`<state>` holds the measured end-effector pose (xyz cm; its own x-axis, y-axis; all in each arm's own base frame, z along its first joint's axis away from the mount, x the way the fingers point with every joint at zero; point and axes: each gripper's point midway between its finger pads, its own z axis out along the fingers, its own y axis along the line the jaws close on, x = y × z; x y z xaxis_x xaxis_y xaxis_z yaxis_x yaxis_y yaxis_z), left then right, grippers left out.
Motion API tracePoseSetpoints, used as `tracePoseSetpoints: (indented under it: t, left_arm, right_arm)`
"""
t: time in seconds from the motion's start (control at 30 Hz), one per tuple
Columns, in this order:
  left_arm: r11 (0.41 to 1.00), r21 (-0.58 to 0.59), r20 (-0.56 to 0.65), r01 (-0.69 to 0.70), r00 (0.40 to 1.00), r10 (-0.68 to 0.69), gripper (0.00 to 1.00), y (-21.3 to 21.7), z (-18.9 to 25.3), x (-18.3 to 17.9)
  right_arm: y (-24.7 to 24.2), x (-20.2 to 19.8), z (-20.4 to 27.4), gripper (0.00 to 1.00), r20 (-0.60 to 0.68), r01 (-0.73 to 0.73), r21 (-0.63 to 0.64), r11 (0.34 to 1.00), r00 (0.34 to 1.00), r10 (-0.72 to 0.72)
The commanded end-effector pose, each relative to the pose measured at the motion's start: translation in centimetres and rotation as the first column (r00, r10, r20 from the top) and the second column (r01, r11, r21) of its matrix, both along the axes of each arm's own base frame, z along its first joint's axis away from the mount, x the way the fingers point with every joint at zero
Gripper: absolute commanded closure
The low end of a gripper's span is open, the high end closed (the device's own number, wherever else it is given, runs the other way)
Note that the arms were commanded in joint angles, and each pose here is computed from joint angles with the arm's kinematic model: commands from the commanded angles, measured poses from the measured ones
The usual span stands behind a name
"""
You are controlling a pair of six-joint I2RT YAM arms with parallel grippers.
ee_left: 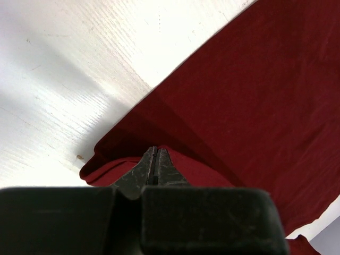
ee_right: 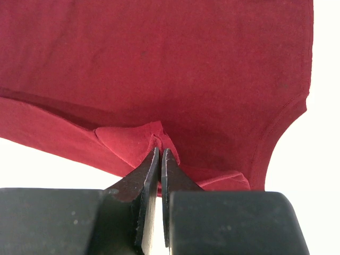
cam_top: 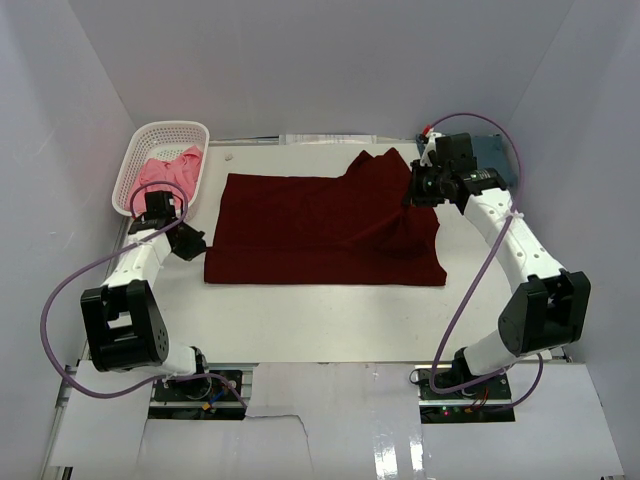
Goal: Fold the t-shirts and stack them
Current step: Fold the flattened tshirt in 1/3 of the way
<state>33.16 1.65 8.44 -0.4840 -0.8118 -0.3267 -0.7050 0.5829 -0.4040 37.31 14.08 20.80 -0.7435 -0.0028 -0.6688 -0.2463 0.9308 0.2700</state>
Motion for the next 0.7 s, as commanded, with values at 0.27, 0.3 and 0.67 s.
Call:
tracePoseSetpoints:
  t: [0.27,0.3,0.67]
  left_arm:
    - [1.0,0.0,0.053,0.011,0.999,-0.011,1.0,0.2,0.9,2.3]
    - [1.0,0.002,0.054,0.012,0.998,-0.012,1.0,0.2,0.9,2.4]
    - [1.0,0.002,0.073,0.014,0.997,-0.015,1.0,0.4,1.5,3.9]
  right_arm:
    - [-0.4,1.8,-0.1,0.92,0.041,0.018,-0.018,1.0,0.999,-0.018]
    - [-0.5,1.8,-0.1,0.92,0.041,0.019,-0.019,1.0,0.999,-0.019]
    - [-1.5,1.7,-0.7,0.92,0.036,0.063,-0.04,0.997,0.997,-0.062]
